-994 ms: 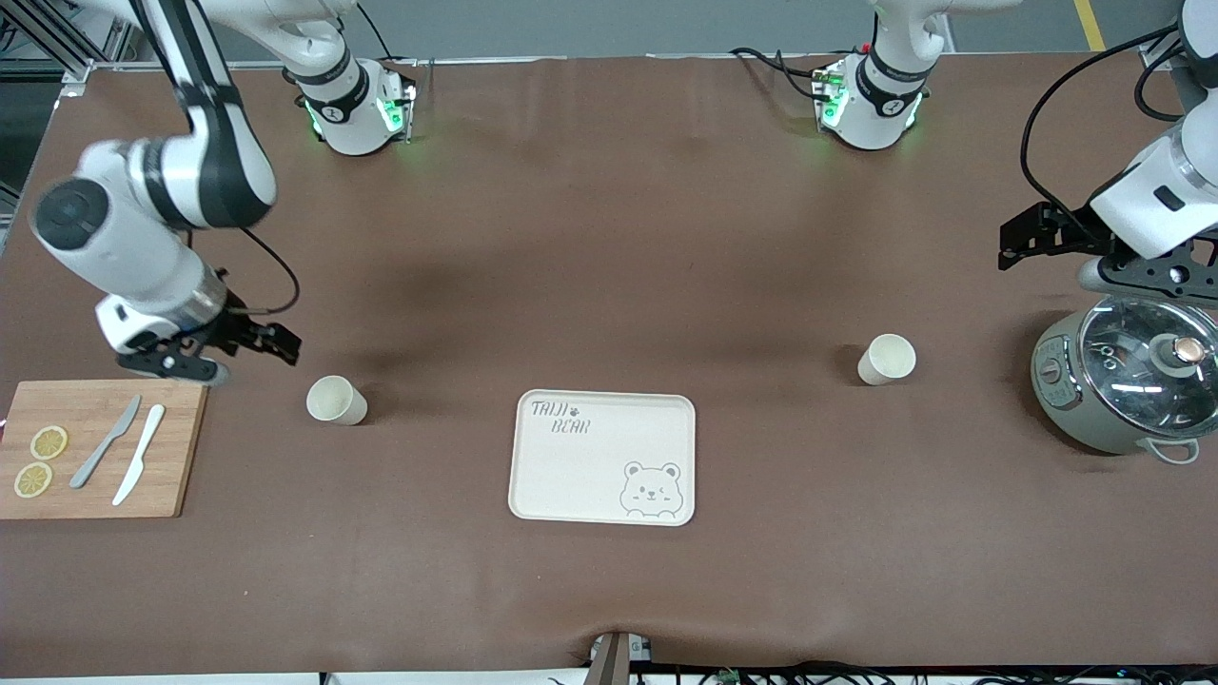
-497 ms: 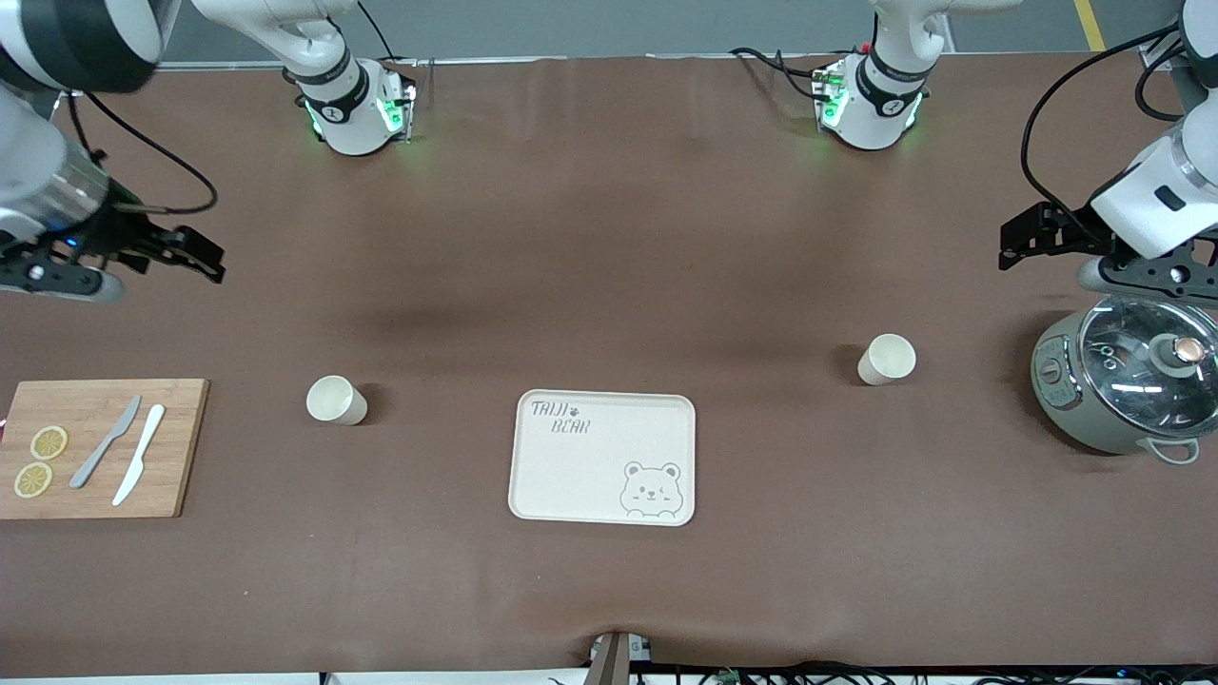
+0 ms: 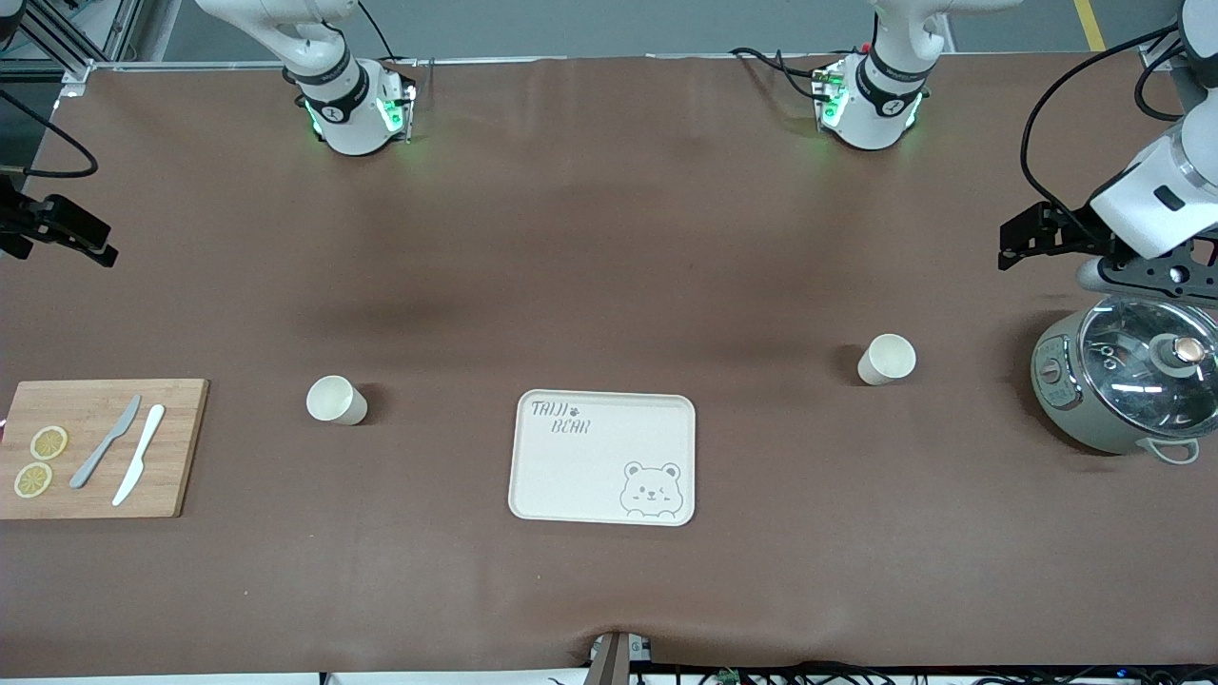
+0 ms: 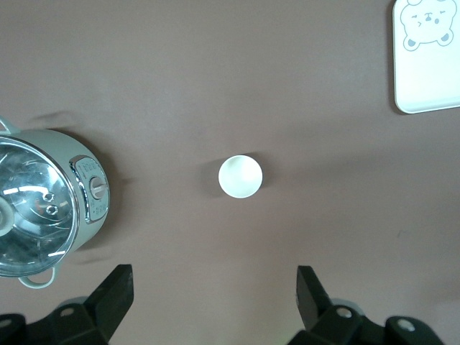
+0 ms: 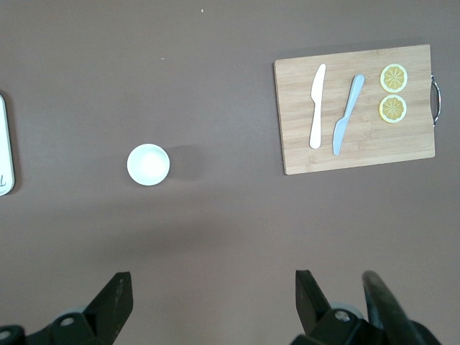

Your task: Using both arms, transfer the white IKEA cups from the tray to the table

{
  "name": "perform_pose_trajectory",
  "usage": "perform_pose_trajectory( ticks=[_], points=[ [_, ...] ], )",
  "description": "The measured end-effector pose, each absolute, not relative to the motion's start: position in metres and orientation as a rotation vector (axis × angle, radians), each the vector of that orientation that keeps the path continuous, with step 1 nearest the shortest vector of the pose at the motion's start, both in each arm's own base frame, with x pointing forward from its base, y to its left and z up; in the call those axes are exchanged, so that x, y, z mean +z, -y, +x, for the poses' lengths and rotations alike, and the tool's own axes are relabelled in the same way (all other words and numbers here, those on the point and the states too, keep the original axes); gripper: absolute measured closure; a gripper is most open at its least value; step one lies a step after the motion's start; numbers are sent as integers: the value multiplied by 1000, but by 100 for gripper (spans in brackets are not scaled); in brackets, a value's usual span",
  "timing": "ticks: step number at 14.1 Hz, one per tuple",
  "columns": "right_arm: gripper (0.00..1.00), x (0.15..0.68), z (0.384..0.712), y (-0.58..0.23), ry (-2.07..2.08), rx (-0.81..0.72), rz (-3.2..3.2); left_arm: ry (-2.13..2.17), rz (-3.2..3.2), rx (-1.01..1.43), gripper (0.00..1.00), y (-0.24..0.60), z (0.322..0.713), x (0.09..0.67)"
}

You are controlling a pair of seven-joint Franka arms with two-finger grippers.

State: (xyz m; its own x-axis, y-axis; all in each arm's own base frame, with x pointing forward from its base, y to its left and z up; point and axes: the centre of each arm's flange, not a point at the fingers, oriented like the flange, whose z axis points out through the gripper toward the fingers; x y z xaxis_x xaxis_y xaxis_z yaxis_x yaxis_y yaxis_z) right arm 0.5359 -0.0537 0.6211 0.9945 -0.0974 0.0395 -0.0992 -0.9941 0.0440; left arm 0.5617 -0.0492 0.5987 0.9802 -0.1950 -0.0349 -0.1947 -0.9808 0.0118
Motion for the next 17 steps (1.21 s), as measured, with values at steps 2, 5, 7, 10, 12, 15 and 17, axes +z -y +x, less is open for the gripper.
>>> perform_pose_trajectory(
  ticks=[2, 5, 7, 10, 12, 15, 17],
  points=[
    [0, 620, 537, 53, 147, 53, 3083, 307, 3118, -56, 0, 49, 562, 599],
    [0, 622, 537, 53, 147, 60, 3079, 307, 3118, -56, 0, 49, 562, 599],
    [0, 622, 536, 58, 163, 61, 3078, 308, 3118, -56, 0, 49, 562, 599],
    [0, 622, 535, 62, 236, 50, 3085, 309, 3118, -56, 0, 50, 562, 599],
    [0, 621, 534, 60, 271, 38, 3102, 309, 3118, -56, 0, 50, 562, 599],
    [0, 621, 534, 59, 277, 35, 3109, 309, 3118, -56, 0, 50, 562, 599],
    [0, 620, 534, 58, 275, 32, 3110, 309, 3118, -56, 0, 50, 562, 599]
  ],
)
